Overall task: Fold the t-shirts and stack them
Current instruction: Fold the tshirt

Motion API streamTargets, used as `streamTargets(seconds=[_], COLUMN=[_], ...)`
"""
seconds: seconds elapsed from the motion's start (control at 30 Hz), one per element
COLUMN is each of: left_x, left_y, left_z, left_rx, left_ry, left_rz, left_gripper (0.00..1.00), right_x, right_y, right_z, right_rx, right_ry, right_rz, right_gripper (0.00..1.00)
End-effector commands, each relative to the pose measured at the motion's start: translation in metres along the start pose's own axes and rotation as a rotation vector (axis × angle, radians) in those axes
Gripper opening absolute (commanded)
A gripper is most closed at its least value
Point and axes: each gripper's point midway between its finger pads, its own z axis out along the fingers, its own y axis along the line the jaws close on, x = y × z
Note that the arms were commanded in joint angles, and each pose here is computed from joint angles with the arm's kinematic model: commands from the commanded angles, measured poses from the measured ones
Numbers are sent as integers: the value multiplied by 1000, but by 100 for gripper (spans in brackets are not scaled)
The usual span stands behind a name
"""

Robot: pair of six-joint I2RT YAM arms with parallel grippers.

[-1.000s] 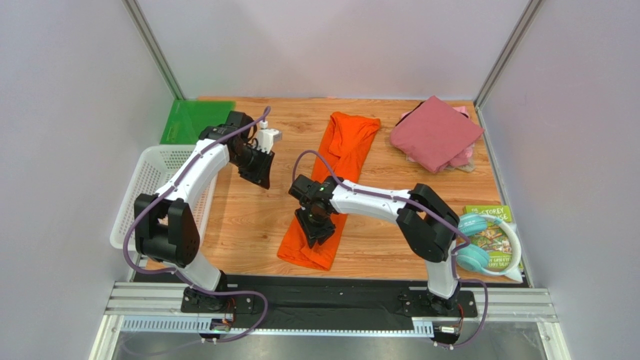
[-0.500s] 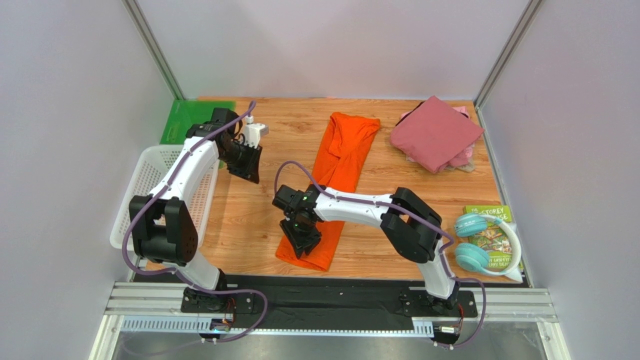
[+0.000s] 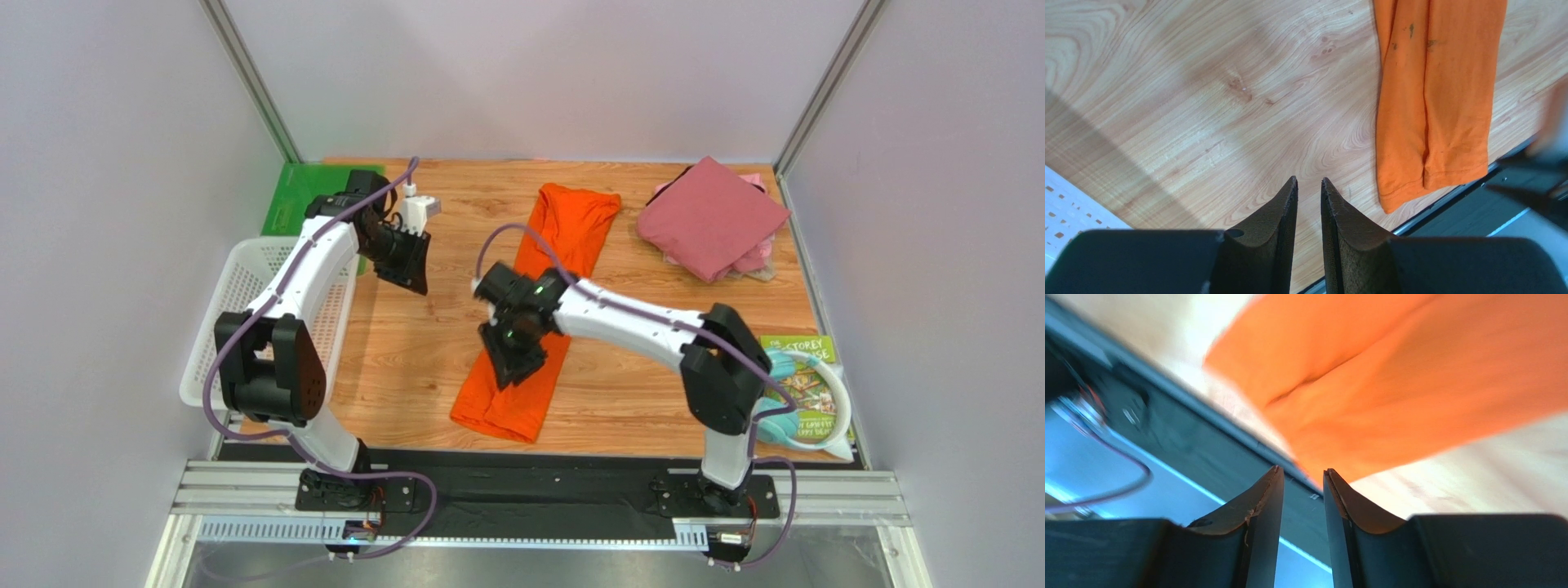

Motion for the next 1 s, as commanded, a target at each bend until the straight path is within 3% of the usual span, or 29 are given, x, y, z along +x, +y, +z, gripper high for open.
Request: streamTargets(seconds=[0.0, 0.1, 0.17, 0.33, 0.47, 0.73, 0.97], left_x=[-7, 5, 13, 21, 19, 52, 84], left_y=[-20, -49, -74, -116, -131, -147, -141], left_z=[1, 15, 27, 53, 69, 110, 125], left_rx=[65, 108, 125, 188, 215, 279, 294], left_ry=[11, 79, 124, 196, 238, 396, 497], left_rz=[60, 149, 248, 431, 506, 543, 535], left_gripper=[27, 27, 27, 27, 27, 26, 26], right_x=[-94, -151, -172, -242, -268, -265, -263], right_y=[-83, -141, -178, -222, -250, -303, -315], right_z=[-63, -84, -62, -64, -68, -52, -21], right_rx=[38, -12, -55, -186, -221, -267, -300], right_ry=[-309, -413, -363, -410, -469, -467, -418], right_rz=[248, 386, 461, 509, 558, 698, 737], right_gripper=[35, 35, 35, 37, 39, 40, 40])
